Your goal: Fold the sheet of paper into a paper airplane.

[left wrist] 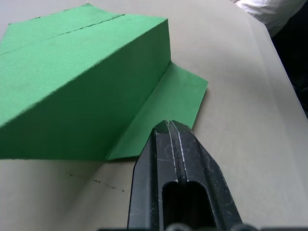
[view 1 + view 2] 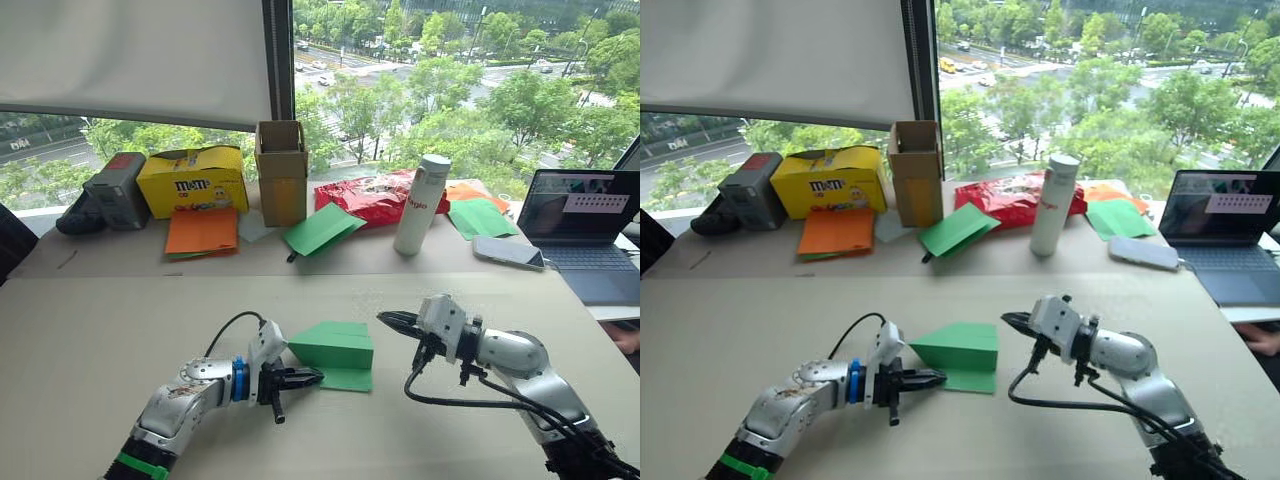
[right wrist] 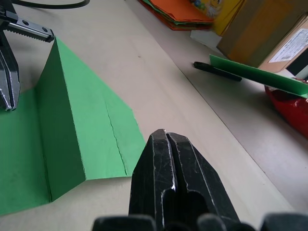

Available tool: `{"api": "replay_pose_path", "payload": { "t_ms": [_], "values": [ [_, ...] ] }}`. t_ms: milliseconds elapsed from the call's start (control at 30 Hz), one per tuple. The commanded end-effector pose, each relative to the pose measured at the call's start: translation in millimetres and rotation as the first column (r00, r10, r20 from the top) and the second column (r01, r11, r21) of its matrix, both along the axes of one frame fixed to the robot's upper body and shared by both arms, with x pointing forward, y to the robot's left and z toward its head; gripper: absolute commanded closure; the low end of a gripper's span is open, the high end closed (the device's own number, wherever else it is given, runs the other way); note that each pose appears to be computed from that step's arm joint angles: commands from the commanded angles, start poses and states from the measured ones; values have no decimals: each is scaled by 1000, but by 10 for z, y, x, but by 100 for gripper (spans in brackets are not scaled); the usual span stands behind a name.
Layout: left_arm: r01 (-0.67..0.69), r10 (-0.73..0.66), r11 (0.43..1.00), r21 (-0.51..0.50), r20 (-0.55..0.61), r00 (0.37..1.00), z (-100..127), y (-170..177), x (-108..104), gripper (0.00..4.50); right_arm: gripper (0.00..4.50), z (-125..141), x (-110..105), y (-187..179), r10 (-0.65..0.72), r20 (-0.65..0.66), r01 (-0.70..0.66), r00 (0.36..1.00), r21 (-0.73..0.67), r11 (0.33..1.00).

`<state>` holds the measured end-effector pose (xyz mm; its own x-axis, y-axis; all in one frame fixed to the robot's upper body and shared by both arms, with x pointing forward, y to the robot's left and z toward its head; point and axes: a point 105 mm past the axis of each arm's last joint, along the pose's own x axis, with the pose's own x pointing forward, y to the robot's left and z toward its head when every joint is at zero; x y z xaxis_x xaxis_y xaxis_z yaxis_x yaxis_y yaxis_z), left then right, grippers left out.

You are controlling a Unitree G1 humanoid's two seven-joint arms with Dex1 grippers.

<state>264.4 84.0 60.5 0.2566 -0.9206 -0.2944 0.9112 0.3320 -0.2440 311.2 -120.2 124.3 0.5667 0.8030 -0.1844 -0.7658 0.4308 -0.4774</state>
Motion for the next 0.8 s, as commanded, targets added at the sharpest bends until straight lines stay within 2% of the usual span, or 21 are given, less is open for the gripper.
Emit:
{"api": "replay_pose_path", "payload": {
  "t_ms": [33,267,400,700,800],
  "values": [
    [1,0,997,74,-8,1000,-131,5,-68,450,448,36,48,152,58,-24,-58,998,-7,998],
    [-61,77,981,182,-79,994,-306,72,-100,450,448,-180,-79,261,173,-182,-187,968,-62,981],
    [-74,94,980,186,-102,990,-322,60,-118,450,448,-231,-208,250,205,-260,-225,944,-51,973],
    [-78,107,977,198,-139,985,-328,53,-131,450,448,-349,-477,293,233,-345,-260,909,-34,965],
    [-32,57,992,120,-218,974,-165,64,-246,450,448,-441,-499,306,217,-352,-248,911,-46,968]
  ]
}}
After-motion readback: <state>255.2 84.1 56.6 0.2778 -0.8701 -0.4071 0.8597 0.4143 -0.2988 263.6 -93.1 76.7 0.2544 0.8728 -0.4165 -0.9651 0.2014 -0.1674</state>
